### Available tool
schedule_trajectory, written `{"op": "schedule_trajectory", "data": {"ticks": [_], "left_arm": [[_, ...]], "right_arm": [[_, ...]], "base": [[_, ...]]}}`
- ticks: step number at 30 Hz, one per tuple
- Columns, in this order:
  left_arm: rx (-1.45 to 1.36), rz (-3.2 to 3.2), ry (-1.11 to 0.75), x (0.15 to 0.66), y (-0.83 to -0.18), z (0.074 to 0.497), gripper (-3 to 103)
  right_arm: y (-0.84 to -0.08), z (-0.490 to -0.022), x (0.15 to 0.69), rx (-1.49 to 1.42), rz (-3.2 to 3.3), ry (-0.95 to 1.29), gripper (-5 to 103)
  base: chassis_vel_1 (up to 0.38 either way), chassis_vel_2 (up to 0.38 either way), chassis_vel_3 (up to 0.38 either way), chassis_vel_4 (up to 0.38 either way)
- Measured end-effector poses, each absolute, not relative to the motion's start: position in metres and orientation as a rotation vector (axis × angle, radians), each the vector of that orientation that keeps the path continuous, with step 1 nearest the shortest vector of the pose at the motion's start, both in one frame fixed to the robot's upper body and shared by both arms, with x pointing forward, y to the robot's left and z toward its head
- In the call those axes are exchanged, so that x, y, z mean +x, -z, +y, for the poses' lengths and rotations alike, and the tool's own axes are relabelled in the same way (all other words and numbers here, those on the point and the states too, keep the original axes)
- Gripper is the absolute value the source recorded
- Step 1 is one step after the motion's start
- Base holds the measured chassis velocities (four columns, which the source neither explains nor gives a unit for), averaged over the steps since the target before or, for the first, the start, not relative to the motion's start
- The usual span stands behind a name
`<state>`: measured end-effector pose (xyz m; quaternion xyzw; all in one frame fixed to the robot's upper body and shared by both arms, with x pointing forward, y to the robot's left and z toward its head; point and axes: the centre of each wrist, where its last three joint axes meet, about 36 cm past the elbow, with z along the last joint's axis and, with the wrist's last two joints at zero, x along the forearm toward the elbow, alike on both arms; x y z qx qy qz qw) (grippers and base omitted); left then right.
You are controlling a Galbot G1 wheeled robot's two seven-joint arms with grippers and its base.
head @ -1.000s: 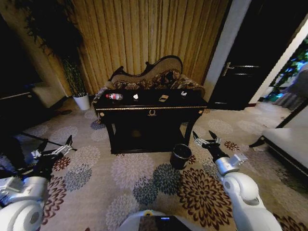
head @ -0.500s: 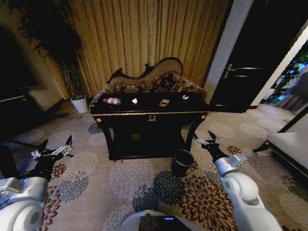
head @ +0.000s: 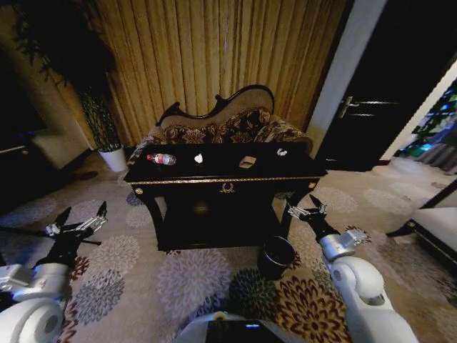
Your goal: Move to the front of the table and place the trash on the table into the trash bin.
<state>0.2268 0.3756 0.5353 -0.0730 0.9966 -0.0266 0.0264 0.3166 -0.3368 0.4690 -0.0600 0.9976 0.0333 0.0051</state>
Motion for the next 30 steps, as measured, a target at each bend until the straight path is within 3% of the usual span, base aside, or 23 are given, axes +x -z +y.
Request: {"op": "schedule_trajectory", "data": {"ticks": [19,30], "left_arm": [[-0.226,3.077,0.086,0.226,-0.536,0.374,100],[-0.219,3.069,0.08,0.225,-0.539,0.373,100]], "right_arm": [[-0.468,-0.338,0.319,-0.183,3.113,-0.084,100],[-0.471,-0.336,0.331,-0.152,3.106,-0.101,100]], "base": [[-0.173,0.152,0.171,-0.172],[-0.013,0.013,0.012,-0.017]]}}
